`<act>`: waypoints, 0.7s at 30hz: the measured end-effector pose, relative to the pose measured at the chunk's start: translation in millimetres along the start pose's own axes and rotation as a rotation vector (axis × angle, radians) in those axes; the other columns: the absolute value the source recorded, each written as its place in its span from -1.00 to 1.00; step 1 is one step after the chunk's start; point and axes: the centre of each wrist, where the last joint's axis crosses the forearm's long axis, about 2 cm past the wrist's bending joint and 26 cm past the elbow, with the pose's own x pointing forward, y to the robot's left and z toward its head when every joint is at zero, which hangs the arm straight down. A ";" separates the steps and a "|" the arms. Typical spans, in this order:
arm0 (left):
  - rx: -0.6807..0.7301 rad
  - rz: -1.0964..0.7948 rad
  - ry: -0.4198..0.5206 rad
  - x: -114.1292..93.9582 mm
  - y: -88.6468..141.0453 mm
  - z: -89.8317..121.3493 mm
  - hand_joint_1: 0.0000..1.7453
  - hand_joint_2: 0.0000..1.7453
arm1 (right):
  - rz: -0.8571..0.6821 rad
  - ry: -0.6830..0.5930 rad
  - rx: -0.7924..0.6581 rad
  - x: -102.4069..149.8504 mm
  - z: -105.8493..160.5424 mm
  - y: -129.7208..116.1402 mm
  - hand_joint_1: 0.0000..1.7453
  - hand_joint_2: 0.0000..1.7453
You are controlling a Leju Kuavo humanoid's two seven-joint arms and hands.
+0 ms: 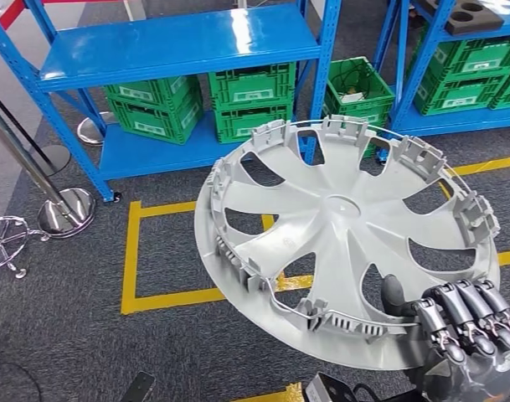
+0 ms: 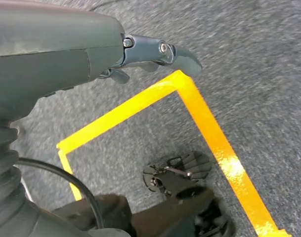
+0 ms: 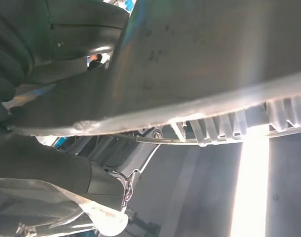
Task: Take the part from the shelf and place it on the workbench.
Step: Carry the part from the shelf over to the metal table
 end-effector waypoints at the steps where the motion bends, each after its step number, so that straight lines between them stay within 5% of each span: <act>1: 0.004 -0.006 -0.001 -0.2 0.8 -0.1 -1.00 1.00 | 0.000 0.000 0.000 0.0 -0.1 0.1 1.00 1.00; 21: 0.018 -0.027 -0.024 4.8 2.9 -2.1 -1.00 1.00 | 0.009 -0.014 0.002 -1.9 1.0 -1.5 1.00 1.00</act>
